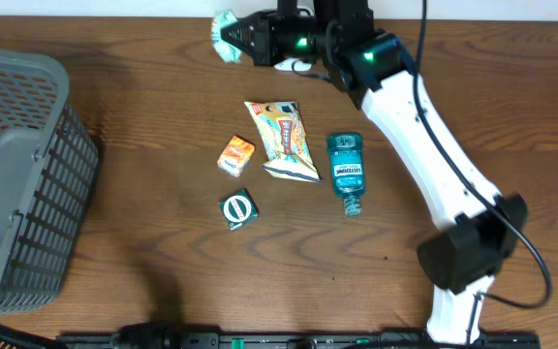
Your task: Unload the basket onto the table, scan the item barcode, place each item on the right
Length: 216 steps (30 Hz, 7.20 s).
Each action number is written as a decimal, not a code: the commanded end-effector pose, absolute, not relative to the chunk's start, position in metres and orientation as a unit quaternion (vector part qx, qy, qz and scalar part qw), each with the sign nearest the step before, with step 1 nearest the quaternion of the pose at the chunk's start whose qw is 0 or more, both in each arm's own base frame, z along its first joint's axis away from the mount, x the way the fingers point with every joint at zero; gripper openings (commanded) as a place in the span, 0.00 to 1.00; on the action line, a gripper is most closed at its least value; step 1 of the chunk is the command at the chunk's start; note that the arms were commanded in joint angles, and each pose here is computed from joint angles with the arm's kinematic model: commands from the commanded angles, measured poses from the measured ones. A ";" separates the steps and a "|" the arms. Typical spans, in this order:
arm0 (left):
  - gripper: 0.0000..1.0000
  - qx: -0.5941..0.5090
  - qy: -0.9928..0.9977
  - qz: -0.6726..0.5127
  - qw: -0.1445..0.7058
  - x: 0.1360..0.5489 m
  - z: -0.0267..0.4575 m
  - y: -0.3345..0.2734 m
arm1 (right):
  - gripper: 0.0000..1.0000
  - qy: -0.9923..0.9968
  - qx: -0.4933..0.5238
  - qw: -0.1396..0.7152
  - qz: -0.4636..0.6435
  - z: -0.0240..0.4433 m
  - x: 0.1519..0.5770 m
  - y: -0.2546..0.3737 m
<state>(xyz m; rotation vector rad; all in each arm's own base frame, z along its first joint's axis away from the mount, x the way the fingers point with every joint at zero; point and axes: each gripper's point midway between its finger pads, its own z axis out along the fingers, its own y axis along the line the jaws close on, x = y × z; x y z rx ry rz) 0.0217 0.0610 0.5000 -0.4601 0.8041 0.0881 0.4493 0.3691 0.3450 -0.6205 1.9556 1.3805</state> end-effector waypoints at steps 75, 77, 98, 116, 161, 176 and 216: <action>0.98 -0.222 0.421 0.043 0.878 0.059 0.474 0.064 | 0.86 0.698 -0.151 0.386 0.584 0.216 0.615 0.169; 0.98 -0.222 0.418 0.043 0.880 0.058 0.476 0.064 | 0.99 0.707 -0.154 0.380 0.576 0.224 0.610 0.175; 0.98 -0.221 0.413 0.042 0.882 0.056 0.478 0.064 | 0.98 0.937 -0.107 0.296 0.154 0.098 0.556 0.251; 0.98 -0.221 0.413 0.042 0.883 0.056 0.478 0.064 | 0.22 0.966 -0.042 0.190 0.171 -0.032 0.536 0.275; 0.98 -0.223 0.440 0.047 0.868 0.065 0.465 0.065 | 0.02 0.768 0.591 0.161 -0.185 0.144 0.268 -0.437; 0.98 -0.226 0.472 0.053 0.850 0.073 0.450 0.066 | 0.99 0.783 0.572 0.218 -0.109 0.159 0.303 -0.421; 0.98 -0.234 0.724 0.100 0.641 0.112 0.290 0.071 | 0.92 0.989 -0.009 0.068 -0.131 0.076 0.399 0.134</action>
